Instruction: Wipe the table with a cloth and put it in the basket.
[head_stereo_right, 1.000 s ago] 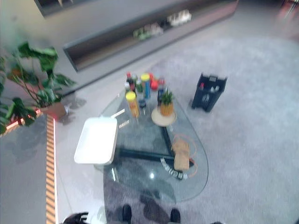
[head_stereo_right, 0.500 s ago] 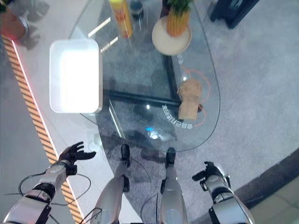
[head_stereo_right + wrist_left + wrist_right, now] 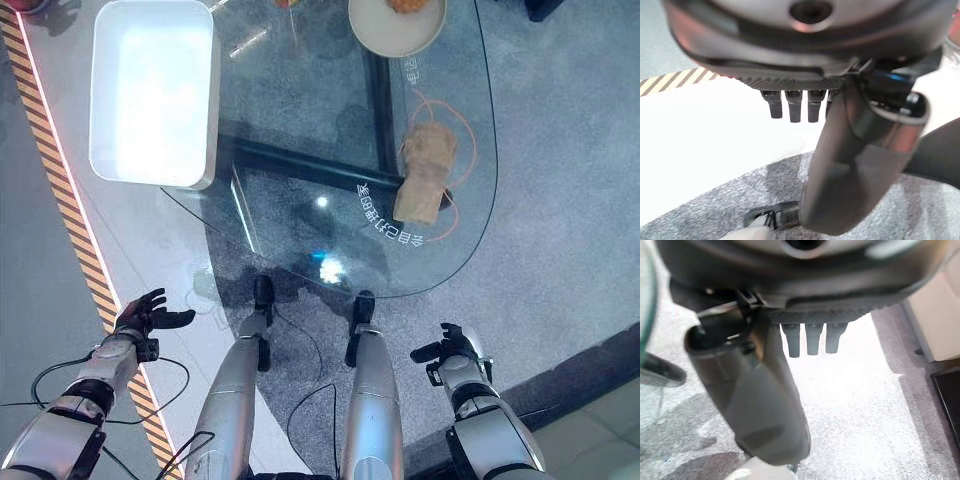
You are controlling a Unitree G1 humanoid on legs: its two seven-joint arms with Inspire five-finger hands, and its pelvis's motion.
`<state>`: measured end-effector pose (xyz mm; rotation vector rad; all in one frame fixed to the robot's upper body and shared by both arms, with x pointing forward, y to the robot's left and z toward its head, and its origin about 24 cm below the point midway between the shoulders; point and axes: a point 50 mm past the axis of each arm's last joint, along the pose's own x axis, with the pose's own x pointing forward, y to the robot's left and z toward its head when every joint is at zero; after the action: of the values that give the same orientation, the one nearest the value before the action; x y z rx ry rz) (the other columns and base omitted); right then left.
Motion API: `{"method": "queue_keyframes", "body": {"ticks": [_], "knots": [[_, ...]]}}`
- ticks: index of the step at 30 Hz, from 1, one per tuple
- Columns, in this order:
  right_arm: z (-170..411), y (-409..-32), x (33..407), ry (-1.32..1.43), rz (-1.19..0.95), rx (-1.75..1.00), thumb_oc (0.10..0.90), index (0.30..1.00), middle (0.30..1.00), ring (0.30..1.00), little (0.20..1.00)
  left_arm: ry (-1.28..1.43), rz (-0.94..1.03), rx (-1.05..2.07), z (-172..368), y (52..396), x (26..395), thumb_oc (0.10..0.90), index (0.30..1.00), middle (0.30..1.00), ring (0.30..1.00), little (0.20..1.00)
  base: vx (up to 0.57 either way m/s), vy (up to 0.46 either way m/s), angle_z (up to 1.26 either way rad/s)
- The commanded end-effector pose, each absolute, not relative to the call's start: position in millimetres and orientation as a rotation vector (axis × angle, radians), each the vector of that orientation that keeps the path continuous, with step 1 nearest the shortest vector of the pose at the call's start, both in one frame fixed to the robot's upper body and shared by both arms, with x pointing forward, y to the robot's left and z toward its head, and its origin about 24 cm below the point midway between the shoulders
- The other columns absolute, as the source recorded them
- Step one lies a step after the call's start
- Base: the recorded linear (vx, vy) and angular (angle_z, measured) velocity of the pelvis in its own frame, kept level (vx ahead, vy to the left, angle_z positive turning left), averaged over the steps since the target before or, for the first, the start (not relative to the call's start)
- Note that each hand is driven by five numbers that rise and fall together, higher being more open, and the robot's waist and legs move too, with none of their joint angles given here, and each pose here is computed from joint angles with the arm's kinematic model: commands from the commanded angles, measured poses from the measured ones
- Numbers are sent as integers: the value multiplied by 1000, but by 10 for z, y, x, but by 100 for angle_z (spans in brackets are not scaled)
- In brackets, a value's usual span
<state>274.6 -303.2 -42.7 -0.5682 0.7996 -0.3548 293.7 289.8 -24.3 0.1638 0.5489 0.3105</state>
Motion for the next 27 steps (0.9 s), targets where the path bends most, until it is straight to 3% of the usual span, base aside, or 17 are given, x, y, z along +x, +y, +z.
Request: {"method": "queue_keyframes", "body": {"ticks": [1, 7, 14, 19, 27], "knots": [[-402, -3400, 2503, 834, -491, -580, 800, 900, 900, 900, 900, 553, 424, 178, -218, 3197, 2778, 800, 900, 900, 900, 900, 1, -22, -7], [-348, -3431, 2538, 814, -515, -555, 800, 900, 900, 900, 900, 553, 424, 176, -220, 3207, 2770, 800, 900, 900, 900, 900, 7, -15, -4], [-233, -3689, 2414, 735, -840, -293, 800, 900, 900, 900, 900, 562, 419, 175, -262, 3201, 2737, 800, 900, 900, 900, 900, 6, 0, 1], [63, -3862, 2507, 459, -1060, 10, 800, 900, 900, 900, 900, 570, 415, 179, -294, 3195, 2708, 800, 900, 900, 900, 900, 21, -3, 3], [734, -3763, 2923, -10, -1135, 217, 800, 900, 900, 900, 900, 570, 402, 173, -334, 3112, 2715, 800, 900, 900, 900, 900, -15, 6, 0]]}}
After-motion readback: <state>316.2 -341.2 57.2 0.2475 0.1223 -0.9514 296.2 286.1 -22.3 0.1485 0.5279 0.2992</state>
